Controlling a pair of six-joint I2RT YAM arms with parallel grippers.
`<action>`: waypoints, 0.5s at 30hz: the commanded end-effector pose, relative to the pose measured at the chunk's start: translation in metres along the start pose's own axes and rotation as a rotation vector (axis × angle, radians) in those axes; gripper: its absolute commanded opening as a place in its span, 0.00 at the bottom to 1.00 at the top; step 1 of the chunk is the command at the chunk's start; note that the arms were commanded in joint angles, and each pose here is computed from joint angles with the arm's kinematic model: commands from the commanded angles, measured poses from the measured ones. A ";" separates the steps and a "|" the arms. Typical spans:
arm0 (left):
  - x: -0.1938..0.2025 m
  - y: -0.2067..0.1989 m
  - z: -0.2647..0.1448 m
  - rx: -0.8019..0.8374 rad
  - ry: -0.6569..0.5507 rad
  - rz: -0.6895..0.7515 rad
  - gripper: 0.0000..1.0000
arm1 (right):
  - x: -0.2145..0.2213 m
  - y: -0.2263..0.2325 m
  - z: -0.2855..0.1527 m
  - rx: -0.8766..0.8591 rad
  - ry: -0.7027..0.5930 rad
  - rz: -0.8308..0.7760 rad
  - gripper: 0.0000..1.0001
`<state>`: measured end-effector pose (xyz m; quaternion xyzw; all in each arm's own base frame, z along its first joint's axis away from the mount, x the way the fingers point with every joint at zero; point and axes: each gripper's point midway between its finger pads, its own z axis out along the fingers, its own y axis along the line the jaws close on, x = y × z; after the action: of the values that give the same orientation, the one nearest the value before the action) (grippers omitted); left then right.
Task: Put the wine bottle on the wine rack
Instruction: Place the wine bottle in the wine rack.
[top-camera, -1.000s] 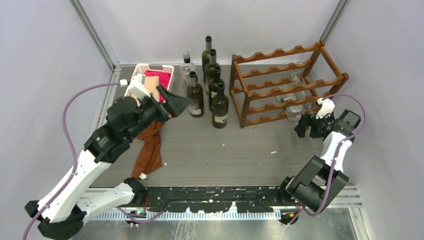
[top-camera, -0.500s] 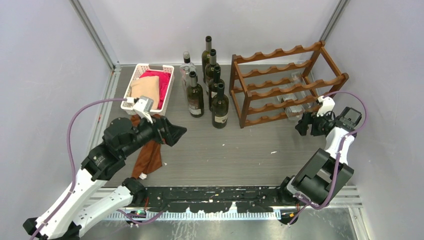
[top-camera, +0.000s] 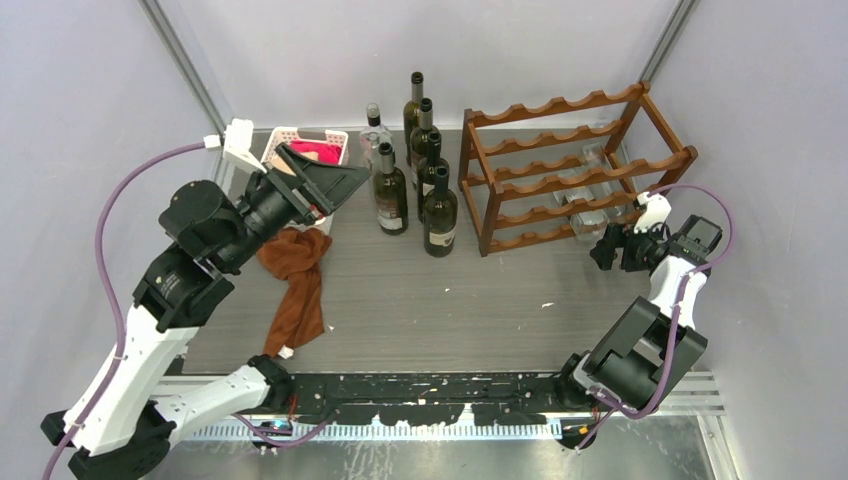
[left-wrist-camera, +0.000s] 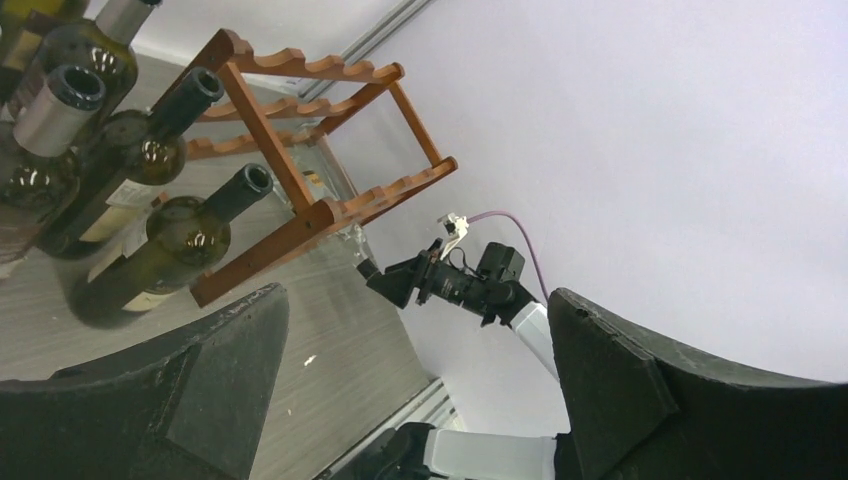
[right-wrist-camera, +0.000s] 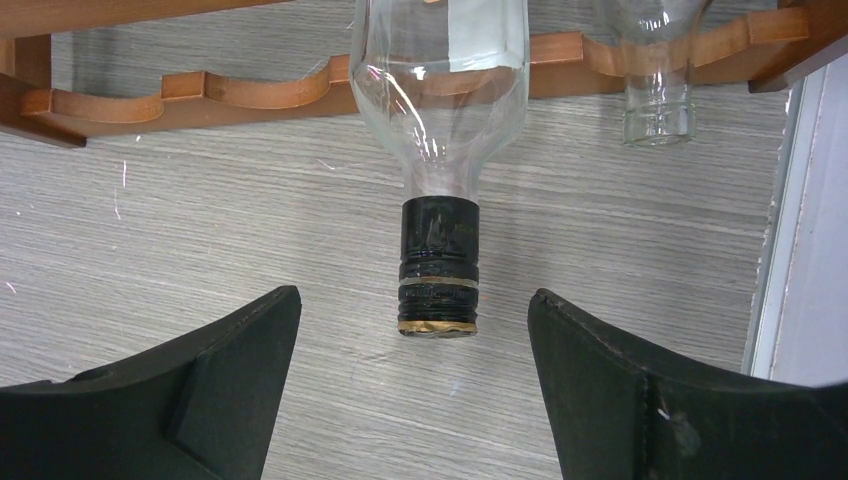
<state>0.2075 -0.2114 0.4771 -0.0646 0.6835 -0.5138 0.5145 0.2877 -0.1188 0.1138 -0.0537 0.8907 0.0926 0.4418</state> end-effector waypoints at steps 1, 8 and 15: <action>-0.012 -0.011 0.004 0.016 -0.036 -0.075 1.00 | -0.012 -0.004 -0.001 0.009 -0.039 -0.024 0.89; -0.009 -0.002 0.000 -0.004 -0.021 0.078 1.00 | -0.014 -0.002 -0.007 0.010 -0.036 -0.058 0.89; 0.074 0.111 -0.039 -0.106 0.179 0.490 1.00 | -0.015 0.014 -0.014 -0.064 -0.019 -0.109 0.83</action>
<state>0.1983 -0.1995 0.4019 0.0347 0.7161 -0.4320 0.5471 0.2797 -0.1102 0.1094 -0.0746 0.8938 0.1061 0.4293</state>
